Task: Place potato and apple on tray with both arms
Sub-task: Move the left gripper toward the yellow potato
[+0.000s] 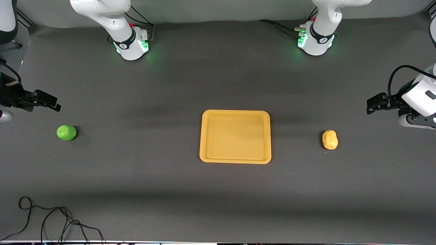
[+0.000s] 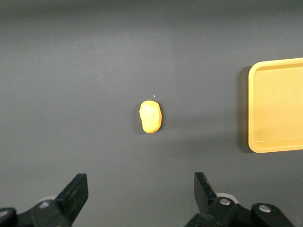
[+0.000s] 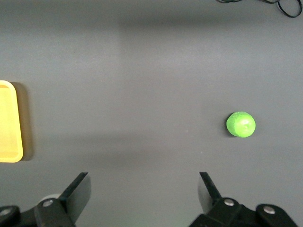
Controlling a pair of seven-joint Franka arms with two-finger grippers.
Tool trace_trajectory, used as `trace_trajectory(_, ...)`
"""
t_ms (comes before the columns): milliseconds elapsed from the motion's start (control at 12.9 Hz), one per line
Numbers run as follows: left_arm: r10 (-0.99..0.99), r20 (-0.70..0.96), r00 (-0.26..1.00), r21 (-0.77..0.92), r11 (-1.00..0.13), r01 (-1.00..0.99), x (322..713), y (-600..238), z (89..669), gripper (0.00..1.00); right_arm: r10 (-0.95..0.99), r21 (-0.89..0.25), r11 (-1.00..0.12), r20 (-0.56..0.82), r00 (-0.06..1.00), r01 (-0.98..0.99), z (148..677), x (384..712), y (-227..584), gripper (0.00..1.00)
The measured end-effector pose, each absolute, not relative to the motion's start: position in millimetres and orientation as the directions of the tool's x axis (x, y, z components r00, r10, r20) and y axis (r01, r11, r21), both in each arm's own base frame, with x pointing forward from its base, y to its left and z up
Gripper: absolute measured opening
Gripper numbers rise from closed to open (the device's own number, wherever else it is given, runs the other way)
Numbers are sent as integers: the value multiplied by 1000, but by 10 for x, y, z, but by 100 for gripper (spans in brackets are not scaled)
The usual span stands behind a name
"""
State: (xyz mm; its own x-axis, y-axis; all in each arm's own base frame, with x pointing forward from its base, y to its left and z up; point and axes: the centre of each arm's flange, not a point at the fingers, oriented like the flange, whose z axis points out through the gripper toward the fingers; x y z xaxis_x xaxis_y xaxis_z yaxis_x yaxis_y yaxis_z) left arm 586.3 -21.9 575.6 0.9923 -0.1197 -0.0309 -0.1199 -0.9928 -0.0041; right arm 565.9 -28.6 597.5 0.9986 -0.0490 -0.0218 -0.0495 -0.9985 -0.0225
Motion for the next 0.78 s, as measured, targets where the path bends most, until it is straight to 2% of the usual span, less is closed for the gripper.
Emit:
trace_trajectory(465,-120,-40,992,-1,-993,-120,5865,-225,5727,100,-50,-23,-998,-23,999,-50,5970,5661,-286,100)
trace_trajectory(775,-119,-53,991,4,-993,-119,6004,-235,5330,100,-50,-22,-998,-24,998,-51,5957,5685,-286,100)
